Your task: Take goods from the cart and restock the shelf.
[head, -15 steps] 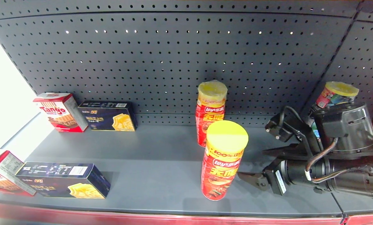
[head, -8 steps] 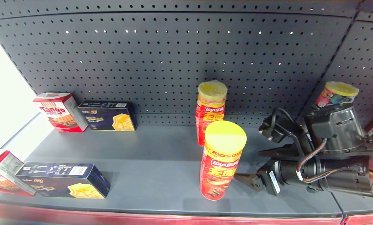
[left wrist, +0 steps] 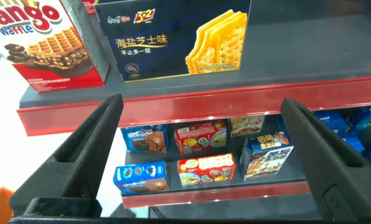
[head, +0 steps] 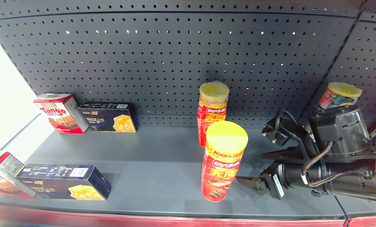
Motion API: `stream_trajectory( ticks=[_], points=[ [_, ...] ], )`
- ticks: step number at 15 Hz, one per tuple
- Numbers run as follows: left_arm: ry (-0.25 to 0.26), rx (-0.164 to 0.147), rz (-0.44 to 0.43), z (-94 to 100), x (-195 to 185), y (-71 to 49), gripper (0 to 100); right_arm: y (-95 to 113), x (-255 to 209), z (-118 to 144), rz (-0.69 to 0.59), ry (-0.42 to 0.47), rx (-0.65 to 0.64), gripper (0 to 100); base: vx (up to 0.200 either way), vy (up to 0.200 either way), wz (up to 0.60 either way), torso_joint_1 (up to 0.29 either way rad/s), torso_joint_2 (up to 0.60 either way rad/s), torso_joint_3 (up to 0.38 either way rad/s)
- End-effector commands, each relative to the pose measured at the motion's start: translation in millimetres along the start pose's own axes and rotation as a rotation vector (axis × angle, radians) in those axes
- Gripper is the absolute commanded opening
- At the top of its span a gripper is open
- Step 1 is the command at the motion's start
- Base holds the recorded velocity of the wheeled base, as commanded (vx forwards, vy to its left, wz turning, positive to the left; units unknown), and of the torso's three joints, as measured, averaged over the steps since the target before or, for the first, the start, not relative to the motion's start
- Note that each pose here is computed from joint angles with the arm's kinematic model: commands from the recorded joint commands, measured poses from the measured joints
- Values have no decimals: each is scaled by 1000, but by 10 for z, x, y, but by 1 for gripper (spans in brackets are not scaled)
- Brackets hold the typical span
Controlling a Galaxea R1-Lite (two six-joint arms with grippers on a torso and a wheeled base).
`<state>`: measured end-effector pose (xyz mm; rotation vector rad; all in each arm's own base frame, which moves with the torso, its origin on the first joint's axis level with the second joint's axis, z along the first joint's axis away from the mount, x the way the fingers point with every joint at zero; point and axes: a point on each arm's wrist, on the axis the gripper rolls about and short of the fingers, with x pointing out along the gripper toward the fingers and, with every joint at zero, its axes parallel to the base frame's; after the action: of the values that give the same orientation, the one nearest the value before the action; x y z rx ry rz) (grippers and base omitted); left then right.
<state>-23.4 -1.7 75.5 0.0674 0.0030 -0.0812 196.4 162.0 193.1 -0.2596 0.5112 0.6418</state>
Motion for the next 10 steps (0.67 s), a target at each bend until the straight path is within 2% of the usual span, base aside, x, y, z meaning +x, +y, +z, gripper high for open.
stream_trajectory(
  ticks=[1,10],
  points=[
    [2,0,0,0,2,0,100,16,-20,19,5,-11,-4,100,0,0,0,0,0,0],
    [2,0,0,0,2,0,100,81,9,6,28,0,-17,100,0,0,0,0,0,0]
  ],
)
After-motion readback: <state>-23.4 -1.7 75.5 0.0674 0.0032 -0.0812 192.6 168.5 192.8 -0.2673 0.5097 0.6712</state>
